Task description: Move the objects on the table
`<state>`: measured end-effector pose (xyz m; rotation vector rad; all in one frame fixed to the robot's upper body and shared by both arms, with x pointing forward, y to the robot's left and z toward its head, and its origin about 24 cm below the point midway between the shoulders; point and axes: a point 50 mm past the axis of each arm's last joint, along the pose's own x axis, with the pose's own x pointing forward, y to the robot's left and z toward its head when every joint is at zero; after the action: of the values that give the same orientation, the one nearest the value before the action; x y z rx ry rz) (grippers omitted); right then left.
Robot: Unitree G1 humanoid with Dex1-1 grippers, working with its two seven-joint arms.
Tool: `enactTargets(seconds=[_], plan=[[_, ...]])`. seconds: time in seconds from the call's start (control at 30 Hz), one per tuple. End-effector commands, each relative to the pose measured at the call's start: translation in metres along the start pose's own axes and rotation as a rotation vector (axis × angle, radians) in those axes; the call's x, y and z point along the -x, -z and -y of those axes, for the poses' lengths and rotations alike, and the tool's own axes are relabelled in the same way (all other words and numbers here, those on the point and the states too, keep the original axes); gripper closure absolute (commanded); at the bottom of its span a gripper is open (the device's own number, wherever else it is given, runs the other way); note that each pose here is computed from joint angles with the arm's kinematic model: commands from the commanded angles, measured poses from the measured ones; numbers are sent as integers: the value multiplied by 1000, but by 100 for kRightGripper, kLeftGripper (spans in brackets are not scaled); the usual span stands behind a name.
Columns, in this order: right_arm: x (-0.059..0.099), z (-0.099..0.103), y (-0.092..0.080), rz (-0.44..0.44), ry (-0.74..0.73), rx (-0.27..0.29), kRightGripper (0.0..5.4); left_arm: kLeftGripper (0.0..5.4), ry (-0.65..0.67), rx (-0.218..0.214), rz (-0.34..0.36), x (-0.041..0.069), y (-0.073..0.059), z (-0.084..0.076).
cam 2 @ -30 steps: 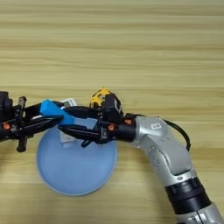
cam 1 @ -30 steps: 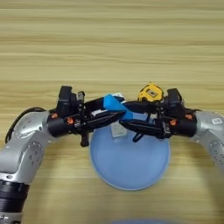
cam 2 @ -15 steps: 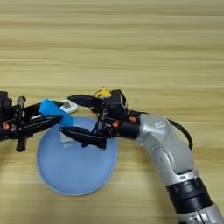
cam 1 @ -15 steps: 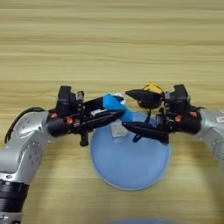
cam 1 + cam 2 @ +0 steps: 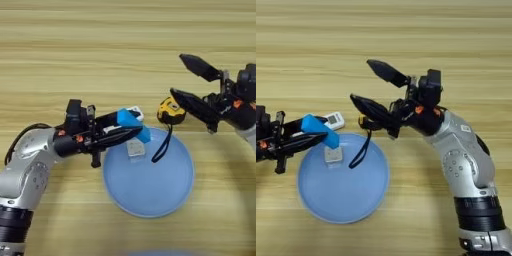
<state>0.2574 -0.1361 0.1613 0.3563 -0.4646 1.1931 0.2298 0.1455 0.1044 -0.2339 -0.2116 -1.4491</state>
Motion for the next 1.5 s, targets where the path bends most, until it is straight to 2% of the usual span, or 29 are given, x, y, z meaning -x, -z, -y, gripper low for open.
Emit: enactTargets(seconds=[0.03, 0.27, 0.37, 0.47, 0.57, 0.63, 0.77, 0.83, 0.9, 0.93, 1.1, 1.17, 1.23, 1.37, 1.5], plan=[[-6, 11, -9, 36, 112, 111, 0, 405, 7, -13, -18, 0, 0, 1], [-10, 29, -15, 45, 365, 369, 0, 405, 8, -19, -26, 0, 1, 1], [-9, 36, -22, 47, 508, 531, 0, 405, 13, -26, -40, -1, 3, 1], [-7, 42, -27, 56, 637, 631, 0, 405, 15, -32, -53, -1, 4, 1], [-1, 52, -29, 56, 796, 704, 0, 405, 13, -39, -66, -1, 6, 1], [4, 59, -29, 25, 875, 747, 0, 405, 14, -42, -69, -1, 6, 1], [18, 73, -27, -53, 1054, 851, 0, 405, 18, -53, -86, -2, 8, 0], [30, 81, -20, -122, 1142, 869, 0, 405, 20, -57, -95, -2, 9, 0], [40, 85, -14, -186, 1206, 933, 0, 405, 19, -59, -99, -2, 9, -1], [43, 87, -11, -202, 1234, 940, 0, 405, 17, -59, -99, -2, 9, -1], [58, 89, 0, -191, 1323, 855, 0, 405, 12, -70, -125, -1, 11, -3], [63, 87, 5, -212, 1328, 846, 0, 405, 5, -74, -140, -1, 14, -4], [66, 85, 10, -231, 1316, 823, 0, 405, -1, -80, -165, -1, 17, -6], [70, 80, 18, -214, 1261, 769, 0, 405, 1, -85, -205, -1, 25, -8], [73, 81, 24, -163, 1212, 677, 0, 405, 3, -96, -251, -1, 32, -10]])
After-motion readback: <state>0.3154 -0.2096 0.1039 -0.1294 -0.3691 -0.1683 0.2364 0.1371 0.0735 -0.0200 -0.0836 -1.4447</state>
